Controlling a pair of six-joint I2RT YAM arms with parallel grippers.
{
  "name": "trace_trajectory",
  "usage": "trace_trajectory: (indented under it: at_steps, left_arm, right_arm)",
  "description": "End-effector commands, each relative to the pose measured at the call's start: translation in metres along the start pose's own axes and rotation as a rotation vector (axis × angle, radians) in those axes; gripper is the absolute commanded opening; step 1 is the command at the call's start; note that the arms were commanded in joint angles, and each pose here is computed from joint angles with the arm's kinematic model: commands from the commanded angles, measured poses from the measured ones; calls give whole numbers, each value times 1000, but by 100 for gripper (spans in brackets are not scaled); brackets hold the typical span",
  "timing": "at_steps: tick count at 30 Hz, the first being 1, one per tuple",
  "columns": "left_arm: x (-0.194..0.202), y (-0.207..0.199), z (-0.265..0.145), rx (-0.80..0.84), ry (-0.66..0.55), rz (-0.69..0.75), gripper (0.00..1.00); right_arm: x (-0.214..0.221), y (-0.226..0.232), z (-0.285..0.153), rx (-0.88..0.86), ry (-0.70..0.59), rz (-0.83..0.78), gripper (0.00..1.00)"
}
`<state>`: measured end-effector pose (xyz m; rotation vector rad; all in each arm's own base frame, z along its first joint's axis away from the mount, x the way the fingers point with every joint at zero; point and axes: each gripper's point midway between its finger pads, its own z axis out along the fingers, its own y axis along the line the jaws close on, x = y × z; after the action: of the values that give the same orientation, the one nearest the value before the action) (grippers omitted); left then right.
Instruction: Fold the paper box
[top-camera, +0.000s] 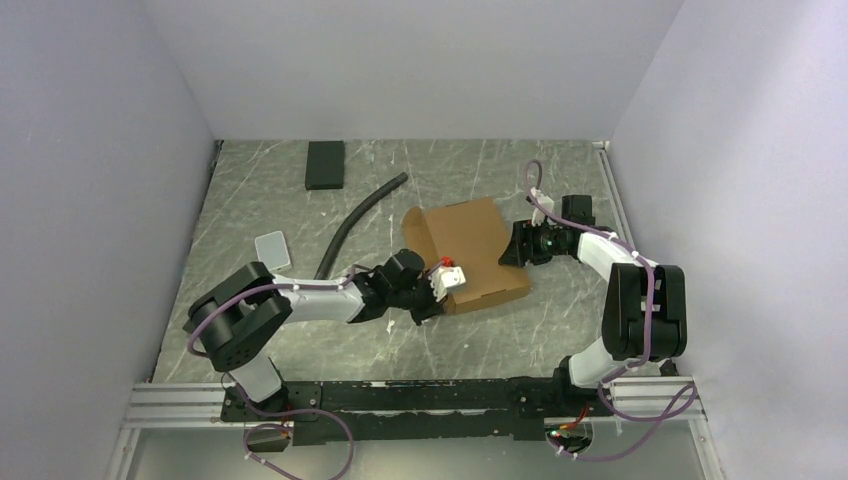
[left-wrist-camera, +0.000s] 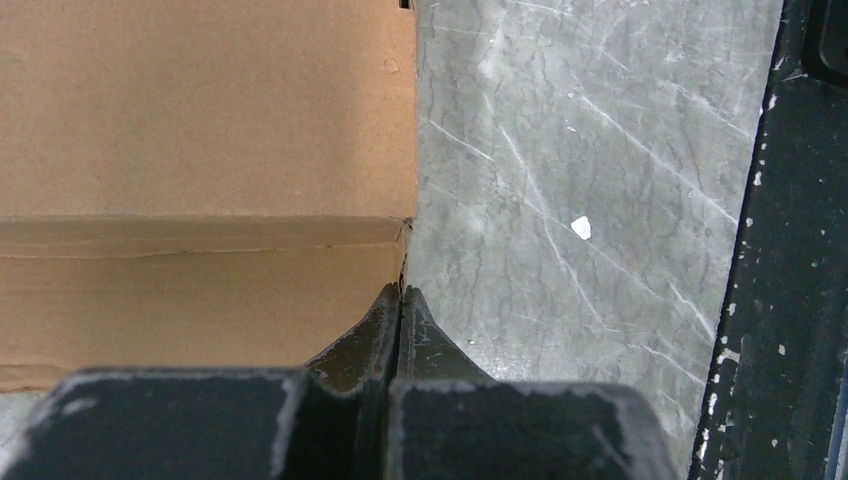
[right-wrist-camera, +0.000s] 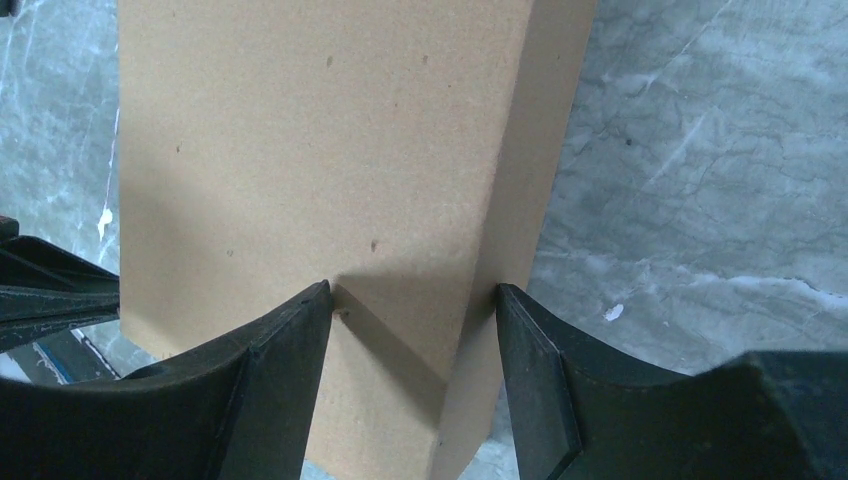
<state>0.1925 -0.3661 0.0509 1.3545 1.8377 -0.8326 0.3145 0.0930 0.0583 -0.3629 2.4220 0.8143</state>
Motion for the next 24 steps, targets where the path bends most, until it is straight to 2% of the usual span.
trace_trajectory:
  at_steps: [1, 16, 19, 24]
  left_arm:
    - [-38, 3, 3, 7, -67, 5, 0]
    - [-66, -1, 13, 34, 18, -213, 1]
    - [-63, 2, 4, -11, 57, -252, 16]
    - [-73, 3, -29, -85, 0, -277, 41]
  right_arm:
    - [-4, -3, 6, 24, 7, -18, 63]
    - [-4, 1, 9, 23, 16, -27, 62]
    - [-6, -2, 7, 44, 14, -40, 65]
    - [-7, -4, 6, 55, 15, -56, 66]
